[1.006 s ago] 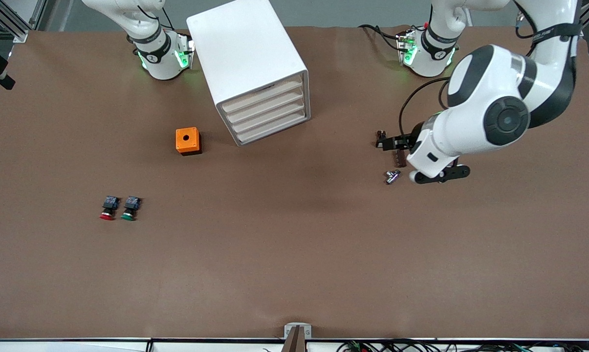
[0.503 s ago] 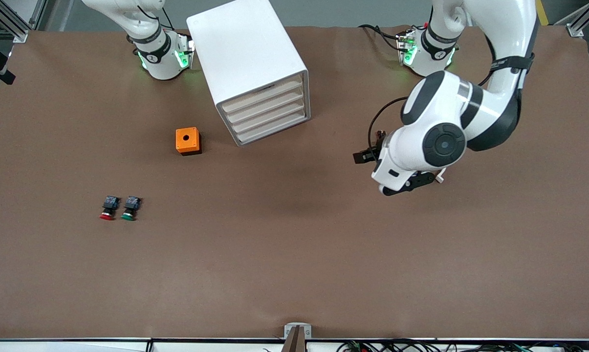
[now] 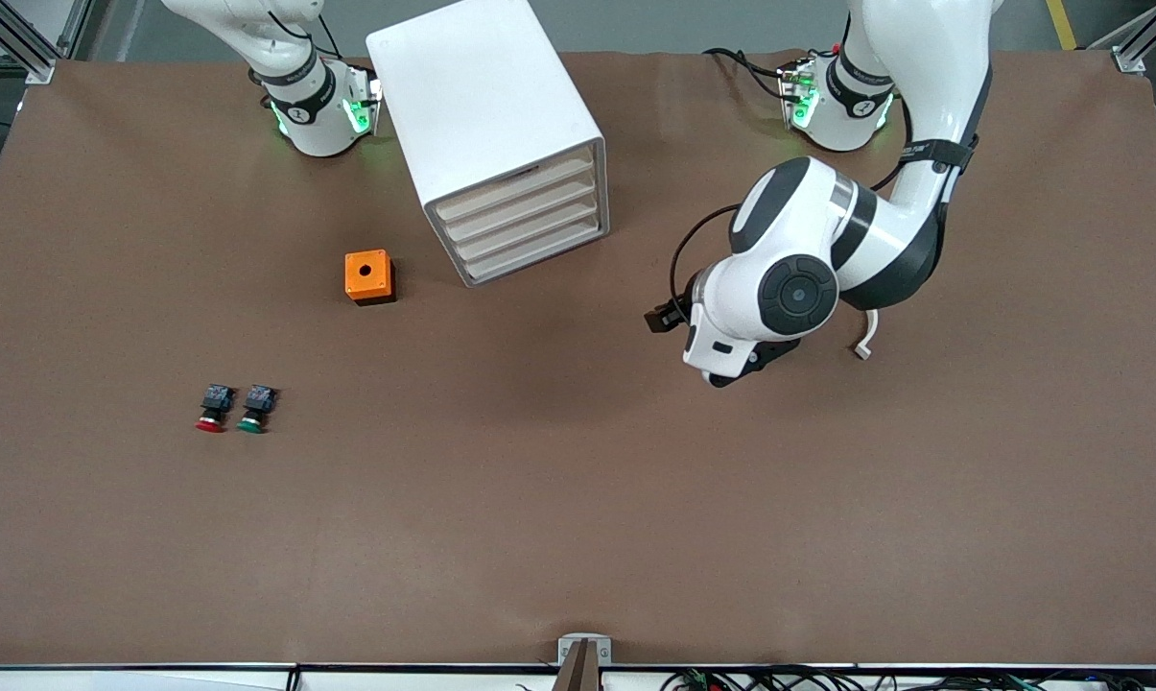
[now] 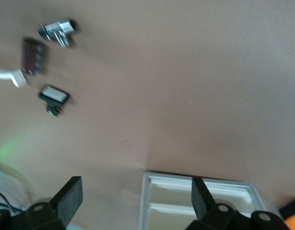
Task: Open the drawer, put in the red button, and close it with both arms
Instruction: 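Reach the left gripper to the white cabinet's drawer handle and grasp it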
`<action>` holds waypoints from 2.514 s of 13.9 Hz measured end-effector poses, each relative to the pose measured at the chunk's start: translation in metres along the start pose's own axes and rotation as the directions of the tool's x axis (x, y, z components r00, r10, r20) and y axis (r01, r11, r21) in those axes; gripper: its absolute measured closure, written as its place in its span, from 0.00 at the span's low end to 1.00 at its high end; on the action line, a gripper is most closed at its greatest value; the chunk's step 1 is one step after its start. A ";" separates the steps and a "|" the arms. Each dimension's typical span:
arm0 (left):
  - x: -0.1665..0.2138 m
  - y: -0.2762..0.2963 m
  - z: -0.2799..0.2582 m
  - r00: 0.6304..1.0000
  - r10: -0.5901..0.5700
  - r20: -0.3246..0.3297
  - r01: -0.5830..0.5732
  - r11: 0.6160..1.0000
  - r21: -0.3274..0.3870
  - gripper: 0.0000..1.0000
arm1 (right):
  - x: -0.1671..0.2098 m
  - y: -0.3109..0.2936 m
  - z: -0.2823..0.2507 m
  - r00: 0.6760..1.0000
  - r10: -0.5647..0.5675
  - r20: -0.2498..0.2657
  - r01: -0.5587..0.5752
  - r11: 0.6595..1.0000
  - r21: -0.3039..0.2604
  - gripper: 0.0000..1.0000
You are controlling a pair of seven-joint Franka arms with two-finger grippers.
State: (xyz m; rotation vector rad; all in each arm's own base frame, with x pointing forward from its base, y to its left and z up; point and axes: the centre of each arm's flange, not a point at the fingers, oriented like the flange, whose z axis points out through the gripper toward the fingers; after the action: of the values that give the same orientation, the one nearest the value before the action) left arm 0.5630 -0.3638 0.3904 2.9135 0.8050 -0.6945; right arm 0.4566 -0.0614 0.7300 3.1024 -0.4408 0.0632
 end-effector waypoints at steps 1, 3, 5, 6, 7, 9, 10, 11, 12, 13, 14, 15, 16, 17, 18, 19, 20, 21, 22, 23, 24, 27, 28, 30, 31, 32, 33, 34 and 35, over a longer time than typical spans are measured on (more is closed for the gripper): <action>0.000 0.003 0.002 1.000 -0.019 0.021 0.019 1.000 -0.009 0.00 | -0.001 -0.005 0.002 1.000 0.010 0.010 -0.010 1.000 -0.002 0.00; 0.002 0.008 0.012 0.997 -0.047 0.068 0.048 0.999 -0.017 0.00 | -0.001 -0.009 0.006 1.000 0.019 0.022 -0.019 1.000 -0.006 0.00; 0.001 0.015 0.031 0.989 -0.108 0.097 0.108 0.994 0.007 0.00 | -0.002 -0.007 0.007 0.999 0.028 0.033 -0.028 1.000 -0.007 0.00; -0.002 0.020 0.043 0.983 -0.155 0.103 0.153 0.988 0.028 0.00 | -0.002 -0.006 0.007 0.999 0.031 0.037 -0.030 1.000 -0.008 0.00; -0.006 0.025 0.054 0.975 -0.198 0.106 0.194 0.980 0.049 0.00 | -0.002 -0.006 0.007 0.999 0.032 0.038 -0.032 0.999 -0.008 0.00; -0.017 0.034 0.073 0.956 -0.273 0.109 0.264 0.961 0.086 0.00 | -0.002 -0.005 0.007 0.999 0.034 0.037 -0.033 0.999 -0.008 0.00; -0.024 0.039 0.081 0.944 -0.308 0.117 0.297 0.949 0.103 0.00 | -0.002 -0.005 0.007 0.999 0.035 0.037 -0.035 0.999 -0.008 0.00; -0.029 0.042 0.089 0.932 -0.340 0.122 0.326 0.938 0.120 0.00 | -0.002 -0.004 0.007 0.999 0.036 0.040 -0.036 0.999 -0.008 0.00; -0.032 0.044 0.096 0.919 -0.371 0.130 0.355 0.925 0.134 0.00 | -0.002 -0.003 0.007 0.998 0.039 0.043 -0.039 0.999 -0.009 0.00; -0.033 0.046 0.102 0.905 -0.401 0.141 0.381 0.913 0.146 0.00 | -0.002 -0.002 0.008 0.998 0.043 0.045 -0.042 0.999 -0.009 0.00; -0.033 0.048 0.108 0.890 -0.430 0.149 0.408 0.899 0.159 0.00 | -0.001 0.000 0.008 0.998 0.046 0.044 -0.046 0.999 -0.008 0.00; -0.032 0.049 0.115 0.874 -0.460 0.157 0.434 0.884 0.175 0.00 | 0.000 0.000 0.009 0.998 0.047 0.042 -0.047 0.999 -0.008 0.00; -0.033 0.050 0.121 0.854 -0.492 0.168 0.461 0.866 0.192 0.00 | 0.001 0.000 0.009 0.998 0.048 0.042 -0.047 0.999 -0.008 0.00; -0.033 0.052 0.128 0.830 -0.527 0.183 0.489 0.845 0.214 0.00 | 0.001 0.000 0.009 0.998 0.048 0.042 -0.048 0.999 -0.008 0.00; -0.034 0.053 0.135 0.798 -0.567 0.205 0.521 0.819 0.238 0.00 | 0.001 0.001 0.009 0.998 0.049 0.042 -0.049 0.999 -0.008 0.00; -0.036 0.055 0.141 0.759 -0.610 0.229 0.555 0.789 0.263 0.00 | 0.001 0.001 0.009 0.998 0.050 0.042 -0.049 0.999 -0.008 0.00; -0.036 0.057 0.146 0.720 -0.649 0.246 0.585 0.759 0.286 0.00 | 0.002 0.001 0.010 0.998 0.051 0.042 -0.050 0.999 -0.009 0.00; -0.037 0.059 0.149 0.684 -0.682 0.259 0.611 0.730 0.308 0.00 | 0.003 0.001 0.011 0.998 0.052 0.044 -0.052 0.999 -0.009 0.00; -0.038 0.060 0.153 0.650 -0.710 0.271 0.629 0.703 0.333 0.00 | 0.004 0.002 0.012 0.997 0.055 0.045 -0.054 0.998 -0.010 0.00; -0.040 0.060 0.157 0.616 -0.736 0.281 0.640 0.675 0.366 0.00 | 0.005 0.004 0.013 0.997 0.058 0.044 -0.057 0.998 -0.010 0.00; -0.042 0.060 0.164 0.580 -0.763 0.284 0.647 0.644 0.408 0.00 | 0.007 0.005 0.013 0.997 0.061 0.038 -0.060 0.998 -0.009 0.00; -0.042 0.060 0.188 0.492 -0.823 0.285 0.651 0.565 0.507 0.00 | 0.011 0.008 0.016 0.997 0.070 0.037 -0.070 0.997 -0.011 0.00; -0.044 0.061 0.194 0.474 -0.833 0.287 0.643 0.549 0.533 0.00 | 0.013 0.012 0.017 0.996 0.079 0.036 -0.079 0.997 -0.011 0.00; -0.050 0.061 0.205 0.440 -0.855 0.275 0.629 0.512 0.585 0.00 | 0.014 0.026 0.014 0.994 0.108 0.029 -0.108 0.994 -0.011 0.00; -0.054 0.062 0.210 0.425 -0.864 0.269 0.621 0.495 0.608 0.00 | 0.014 0.032 0.014 0.992 0.122 0.027 -0.122 0.992 -0.011 0.00; -0.058 0.062 0.216 0.416 -0.869 0.267 0.606 0.484 0.632 0.00 | 0.015 0.036 0.015 0.991 0.131 0.030 -0.131 0.991 -0.012 0.00; -0.063 0.063 0.224 0.411 -0.873 0.262 0.590 0.474 0.654 0.00 | 0.017 0.037 0.018 0.990 0.133 0.037 -0.133 0.991 -0.014 0.00; -0.070 0.063 0.232 0.408 -0.877 0.253 0.574 0.462 0.676 0.00 | 0.021 0.036 0.023 0.990 0.132 0.047 -0.131 0.991 -0.017 0.00; -0.078 0.063 0.241 0.409 -0.881 0.236 0.564 0.448 0.693 0.00 | 0.025 0.034 0.030 0.989 0.130 0.063 -0.129 0.991 -0.021 0.00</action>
State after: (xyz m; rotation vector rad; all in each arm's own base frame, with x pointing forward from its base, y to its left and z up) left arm 0.4359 -0.4926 0.2021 2.1538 2.1496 -2.0349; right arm 0.4725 -0.1018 0.7008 3.0627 -0.6414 -0.0394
